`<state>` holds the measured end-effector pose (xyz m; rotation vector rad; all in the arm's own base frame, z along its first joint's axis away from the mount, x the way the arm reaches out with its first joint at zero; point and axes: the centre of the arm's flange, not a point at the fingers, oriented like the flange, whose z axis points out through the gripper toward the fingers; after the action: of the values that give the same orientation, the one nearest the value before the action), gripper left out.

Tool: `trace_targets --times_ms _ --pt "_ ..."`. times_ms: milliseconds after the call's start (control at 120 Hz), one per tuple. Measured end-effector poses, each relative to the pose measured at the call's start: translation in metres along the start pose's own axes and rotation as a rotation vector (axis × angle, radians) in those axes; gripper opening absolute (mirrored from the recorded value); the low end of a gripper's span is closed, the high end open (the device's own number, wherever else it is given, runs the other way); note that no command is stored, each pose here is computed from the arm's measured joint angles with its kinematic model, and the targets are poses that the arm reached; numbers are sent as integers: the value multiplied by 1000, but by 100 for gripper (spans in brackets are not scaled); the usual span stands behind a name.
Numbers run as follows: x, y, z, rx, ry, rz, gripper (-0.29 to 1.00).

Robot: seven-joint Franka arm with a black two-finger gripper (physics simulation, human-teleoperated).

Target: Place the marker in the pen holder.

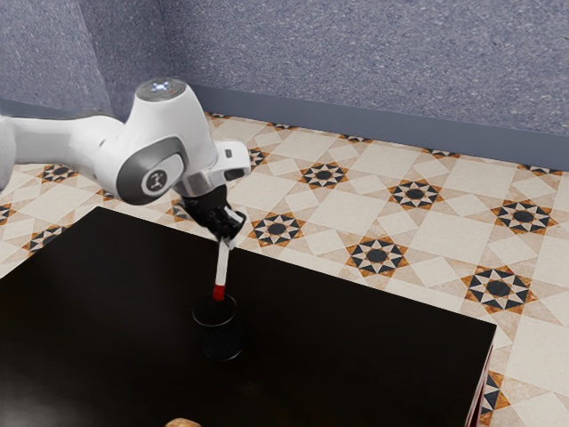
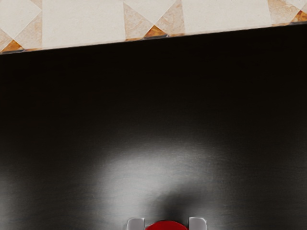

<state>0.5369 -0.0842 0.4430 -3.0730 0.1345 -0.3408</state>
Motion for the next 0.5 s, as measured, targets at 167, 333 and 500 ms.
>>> trace_targets --times_ms 167,333,500 --pt "0 6 12 -10 25 -7 -7" --pt "-1 8 7 -16 54 -17 -6" --pt "-13 7 -2 -17 69 -25 -6"
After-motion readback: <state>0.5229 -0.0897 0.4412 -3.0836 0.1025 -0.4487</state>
